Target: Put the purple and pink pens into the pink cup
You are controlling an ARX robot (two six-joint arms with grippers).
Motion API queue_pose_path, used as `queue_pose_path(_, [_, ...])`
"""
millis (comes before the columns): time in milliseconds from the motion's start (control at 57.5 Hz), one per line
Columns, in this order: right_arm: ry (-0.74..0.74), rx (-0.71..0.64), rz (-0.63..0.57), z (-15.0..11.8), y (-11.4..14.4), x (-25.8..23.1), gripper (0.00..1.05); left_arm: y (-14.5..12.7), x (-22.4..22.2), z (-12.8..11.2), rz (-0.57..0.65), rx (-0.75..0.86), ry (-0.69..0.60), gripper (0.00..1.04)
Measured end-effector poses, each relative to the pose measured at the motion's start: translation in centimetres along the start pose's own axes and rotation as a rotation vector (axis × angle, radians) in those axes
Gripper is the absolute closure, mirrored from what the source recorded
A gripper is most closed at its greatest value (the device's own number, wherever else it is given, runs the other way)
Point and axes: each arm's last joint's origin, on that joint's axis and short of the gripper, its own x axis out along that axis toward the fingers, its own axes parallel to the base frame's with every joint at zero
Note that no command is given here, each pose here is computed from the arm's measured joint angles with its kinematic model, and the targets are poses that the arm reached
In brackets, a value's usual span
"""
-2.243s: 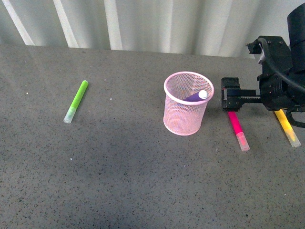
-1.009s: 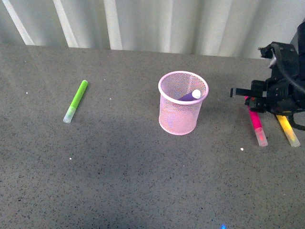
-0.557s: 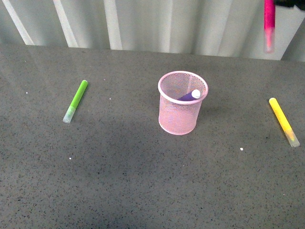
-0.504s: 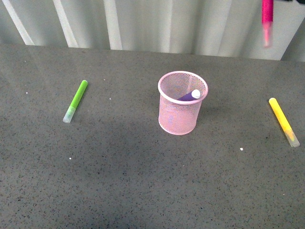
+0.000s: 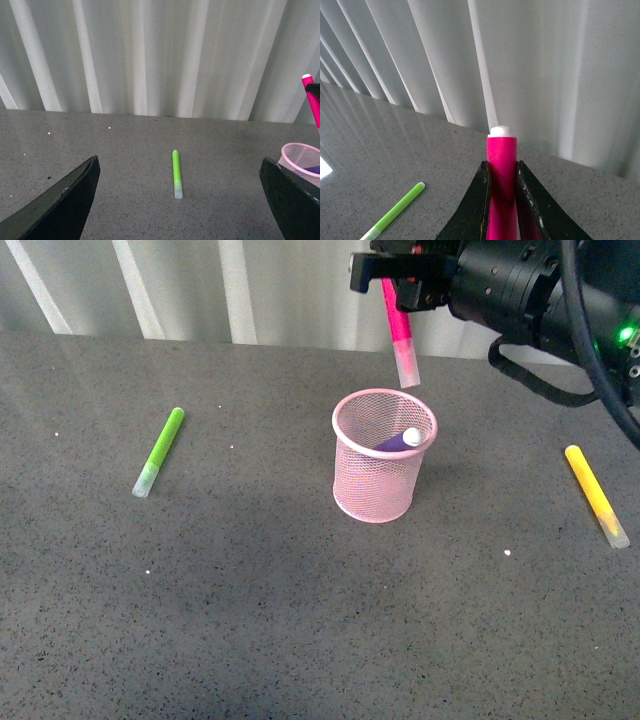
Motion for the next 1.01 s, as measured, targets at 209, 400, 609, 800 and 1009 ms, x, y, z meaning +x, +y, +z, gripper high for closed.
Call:
queue_pose_path(209, [0.028,0.026,-0.004,-1.8,-0.3,0.4,0.96,0.0,0.0,0.0,0.0,0.0,0.0,0.07])
queue_pose_path(400, [0.012,0.037,0.008,-2.0,-0.3,0.4,0.96,0.0,0.0,0.0,0.0,0.0,0.0,0.07])
queue_pose_path(609, [0.021,0.044,0.01,-2.4,-0.4,0.4,0.96,0.0,0.0,0.0,0.0,0.0,0.0,0.07])
queue_pose_path(800, [0.02,0.045,0.008,-2.4,-0.4,0.4,0.66,0.0,0.0,0.0,0.0,0.0,0.0,0.07])
queue_pose_path(1009, [0.016,0.051,-0.001,-2.3,-0.7,0.3,0.32,0.0,0.0,0.0,0.0,0.0,0.0,0.07])
